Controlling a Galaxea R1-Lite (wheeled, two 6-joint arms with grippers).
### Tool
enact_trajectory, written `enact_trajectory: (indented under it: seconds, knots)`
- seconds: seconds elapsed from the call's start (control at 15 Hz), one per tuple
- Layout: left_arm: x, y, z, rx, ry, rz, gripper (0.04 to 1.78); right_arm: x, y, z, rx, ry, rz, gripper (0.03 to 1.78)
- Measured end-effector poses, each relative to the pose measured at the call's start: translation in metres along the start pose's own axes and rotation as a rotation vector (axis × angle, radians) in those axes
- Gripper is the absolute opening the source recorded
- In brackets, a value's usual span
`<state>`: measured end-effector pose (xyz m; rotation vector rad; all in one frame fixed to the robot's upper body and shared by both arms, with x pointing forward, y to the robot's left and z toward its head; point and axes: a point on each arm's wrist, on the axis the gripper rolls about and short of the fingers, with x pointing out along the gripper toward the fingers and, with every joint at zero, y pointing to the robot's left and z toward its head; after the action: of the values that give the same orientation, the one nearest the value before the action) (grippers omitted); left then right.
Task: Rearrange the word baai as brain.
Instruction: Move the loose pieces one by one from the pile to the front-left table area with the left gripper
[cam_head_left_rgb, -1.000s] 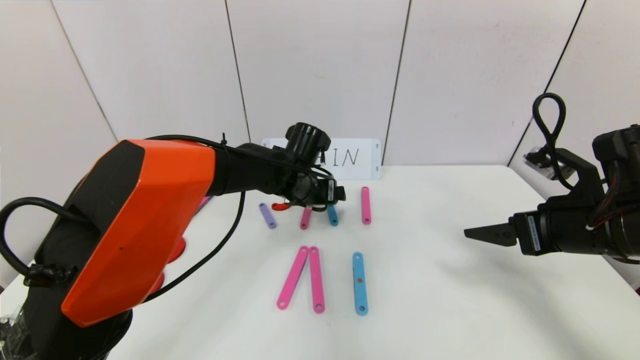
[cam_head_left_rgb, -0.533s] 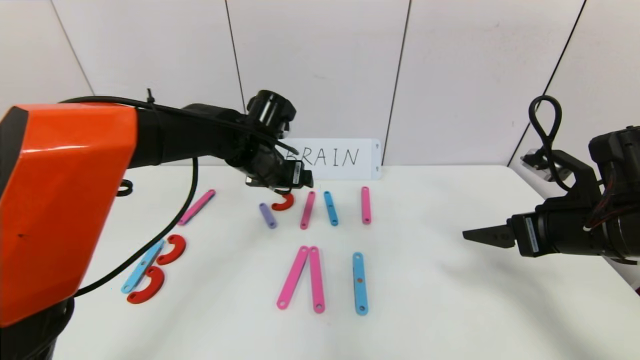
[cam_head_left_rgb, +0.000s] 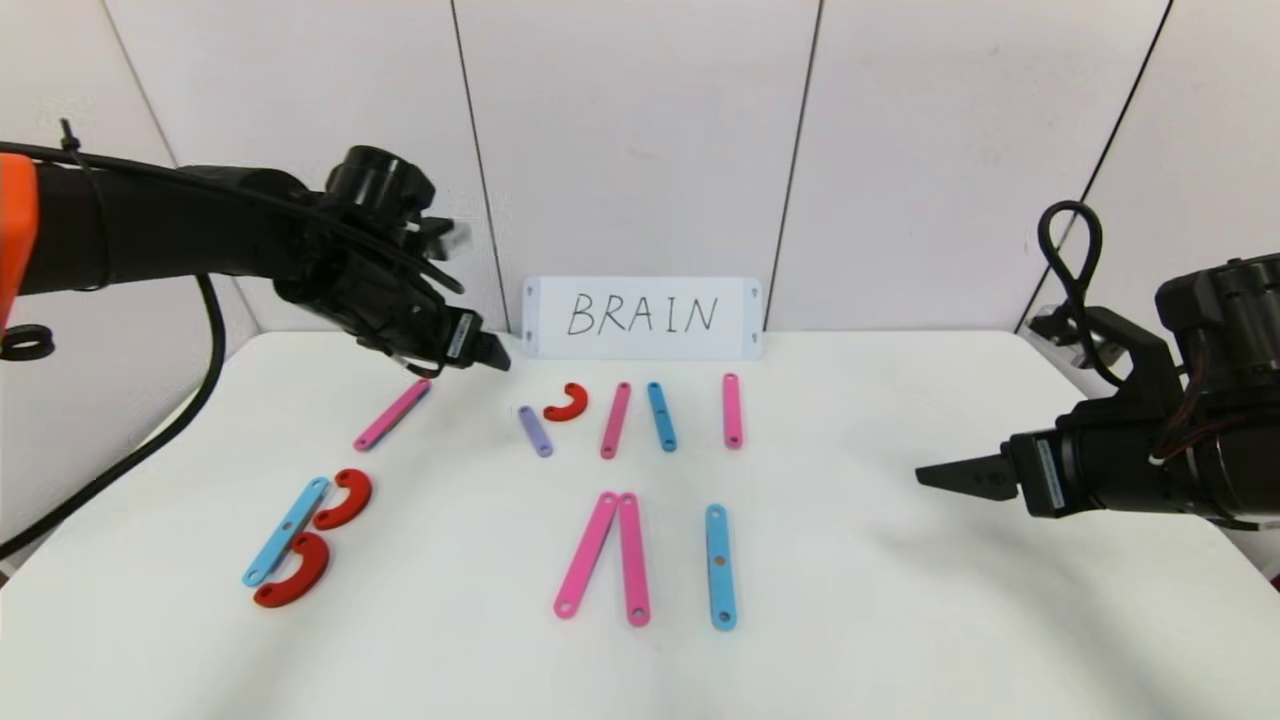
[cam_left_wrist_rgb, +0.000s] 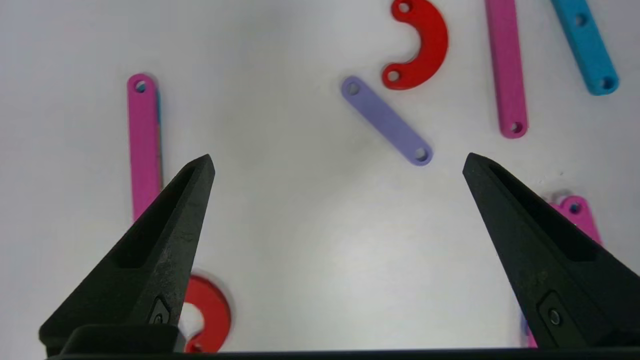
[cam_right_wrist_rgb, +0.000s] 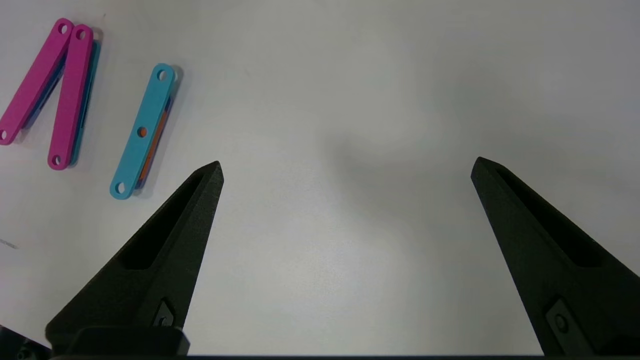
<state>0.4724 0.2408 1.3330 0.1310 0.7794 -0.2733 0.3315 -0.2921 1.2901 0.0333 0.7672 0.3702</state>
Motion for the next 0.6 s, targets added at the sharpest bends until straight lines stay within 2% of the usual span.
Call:
enact_trajectory:
  seconds: [0.2,0.6]
  knots:
    - [0.003,0.031,-0.008,-0.049,0.025,0.049,1.74,0.002,0.0,-0.001,0.001,0.009,0.0,1.74]
    - [0.028,0.072,-0.021,-0.128,0.08,0.115,1.74,0.004,-0.001,-0.002,0.004,0.017,-0.002,1.74]
